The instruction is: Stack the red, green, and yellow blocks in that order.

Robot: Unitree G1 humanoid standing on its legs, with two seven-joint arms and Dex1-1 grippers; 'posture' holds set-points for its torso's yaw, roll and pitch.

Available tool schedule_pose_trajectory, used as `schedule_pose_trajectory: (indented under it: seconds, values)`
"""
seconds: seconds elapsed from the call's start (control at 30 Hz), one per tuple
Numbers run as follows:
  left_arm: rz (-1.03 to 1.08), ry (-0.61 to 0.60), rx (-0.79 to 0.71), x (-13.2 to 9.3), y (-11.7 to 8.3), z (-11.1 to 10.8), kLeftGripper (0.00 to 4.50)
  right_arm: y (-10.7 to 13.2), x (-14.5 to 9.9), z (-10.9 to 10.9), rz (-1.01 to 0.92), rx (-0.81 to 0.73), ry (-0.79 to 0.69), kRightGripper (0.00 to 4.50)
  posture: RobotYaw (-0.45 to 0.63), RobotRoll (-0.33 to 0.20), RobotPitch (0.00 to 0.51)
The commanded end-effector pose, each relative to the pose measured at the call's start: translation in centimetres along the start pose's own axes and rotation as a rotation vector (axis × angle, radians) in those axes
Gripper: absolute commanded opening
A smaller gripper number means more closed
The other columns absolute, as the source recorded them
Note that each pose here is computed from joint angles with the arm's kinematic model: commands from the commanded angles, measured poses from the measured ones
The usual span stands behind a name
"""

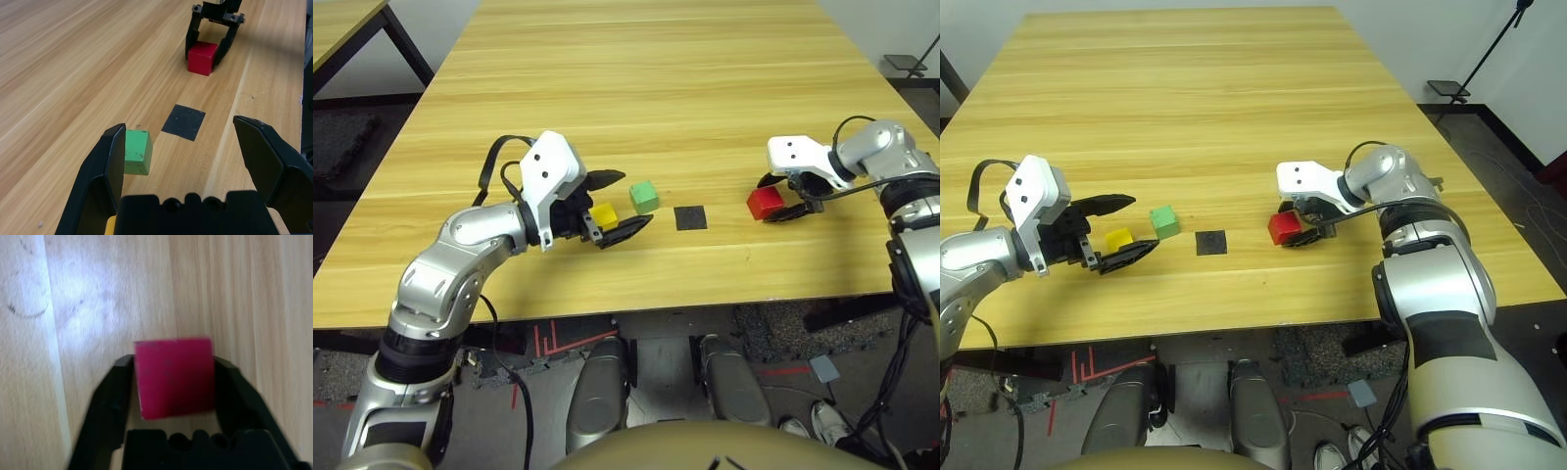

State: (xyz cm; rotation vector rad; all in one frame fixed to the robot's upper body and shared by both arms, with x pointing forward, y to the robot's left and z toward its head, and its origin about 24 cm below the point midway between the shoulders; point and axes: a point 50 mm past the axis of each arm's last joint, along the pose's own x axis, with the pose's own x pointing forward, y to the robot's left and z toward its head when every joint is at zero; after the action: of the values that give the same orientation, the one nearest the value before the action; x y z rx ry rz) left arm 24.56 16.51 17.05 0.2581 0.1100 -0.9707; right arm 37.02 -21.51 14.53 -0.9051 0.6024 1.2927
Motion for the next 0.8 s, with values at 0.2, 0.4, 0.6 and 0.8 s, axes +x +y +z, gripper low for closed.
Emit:
schedule_pose_trajectory:
  seconds: [0.2, 0.4, 0.6, 0.8]
  values:
    - [-0.012, 0.060, -0.021, -0.1, -0.3, -0.3, 4.50, -1.2, 0.5, 5.2, 0.125, 0.062, -0.128, 2.05, 0.43, -0.229, 0.084]
    - [0.003, 0.086, -0.019, 0.5, 0.2, -0.5, 4.50, 0.0, 3.1, 9.6, 0.152, 0.027, -0.109, 2.05, 0.44, -0.248, 0.088]
    - [0.024, 0.094, -0.026, 0.9, 0.3, -0.8, 4.50, 1.0, 4.2, 10.2, 0.134, 0.003, -0.018, 2.05, 0.47, -0.260, 0.096]
    - [0.044, 0.089, -0.032, 1.0, 0.1, -0.8, 4.50, 1.4, 5.2, 10.1, 0.131, -0.044, 0.032, 2.05, 0.50, -0.269, 0.109]
